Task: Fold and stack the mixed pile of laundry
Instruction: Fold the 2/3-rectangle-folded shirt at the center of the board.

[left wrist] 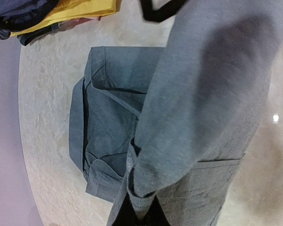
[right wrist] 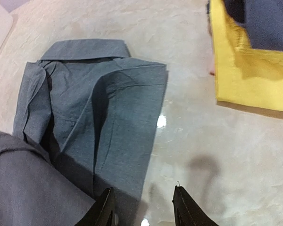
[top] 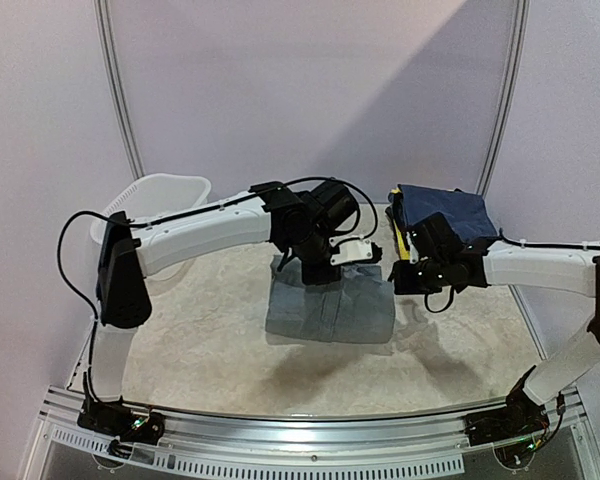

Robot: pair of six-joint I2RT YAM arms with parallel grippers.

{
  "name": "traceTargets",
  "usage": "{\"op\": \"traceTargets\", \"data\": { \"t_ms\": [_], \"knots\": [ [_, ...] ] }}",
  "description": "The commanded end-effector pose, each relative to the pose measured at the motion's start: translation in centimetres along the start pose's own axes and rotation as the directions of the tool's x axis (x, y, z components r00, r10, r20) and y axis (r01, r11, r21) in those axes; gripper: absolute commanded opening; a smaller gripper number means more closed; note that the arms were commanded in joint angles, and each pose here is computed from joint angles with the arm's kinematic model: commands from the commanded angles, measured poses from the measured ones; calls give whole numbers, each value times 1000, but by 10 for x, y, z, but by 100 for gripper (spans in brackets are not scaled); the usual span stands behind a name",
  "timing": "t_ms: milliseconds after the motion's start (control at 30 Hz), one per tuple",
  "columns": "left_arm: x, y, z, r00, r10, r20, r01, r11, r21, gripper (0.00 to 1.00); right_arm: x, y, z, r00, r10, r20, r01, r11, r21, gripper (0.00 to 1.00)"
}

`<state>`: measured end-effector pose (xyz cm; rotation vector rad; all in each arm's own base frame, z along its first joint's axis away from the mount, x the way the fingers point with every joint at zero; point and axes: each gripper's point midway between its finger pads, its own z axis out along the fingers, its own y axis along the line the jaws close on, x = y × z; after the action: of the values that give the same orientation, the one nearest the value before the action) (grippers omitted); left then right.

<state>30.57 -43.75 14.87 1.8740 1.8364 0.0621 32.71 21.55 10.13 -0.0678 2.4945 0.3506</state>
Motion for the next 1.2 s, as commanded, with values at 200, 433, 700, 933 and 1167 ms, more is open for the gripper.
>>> {"op": "traceTargets", "data": {
  "t_ms": [200, 433, 700, 933, 1167],
  "knots": [
    [30, 70, 85, 997, -69, 42, 66, 995, 79, 0, -23, -16, -30, 982, 40, 184, -44, 999, 18, 42],
    [49, 96, 135, 989, -131, 71, 126, 990, 70, 0, -21, 8, -12, 990, 22, 139, -11, 996, -84, 41],
    [79, 96, 168, 975, -220, 32, 216, 971, 106, 0, -21, 33, 9, 997, -17, 79, 30, 986, -166, 40],
    [81, 53, 155, 965, -264, -6, 258, 939, 227, 3, -26, 44, 6, 996, -27, 80, 44, 977, -208, 39],
    [72, -16, 112, 958, -285, 15, 267, 913, 307, 3, -46, 48, -24, 988, -44, 147, 75, 973, -216, 40]
  ]
}}
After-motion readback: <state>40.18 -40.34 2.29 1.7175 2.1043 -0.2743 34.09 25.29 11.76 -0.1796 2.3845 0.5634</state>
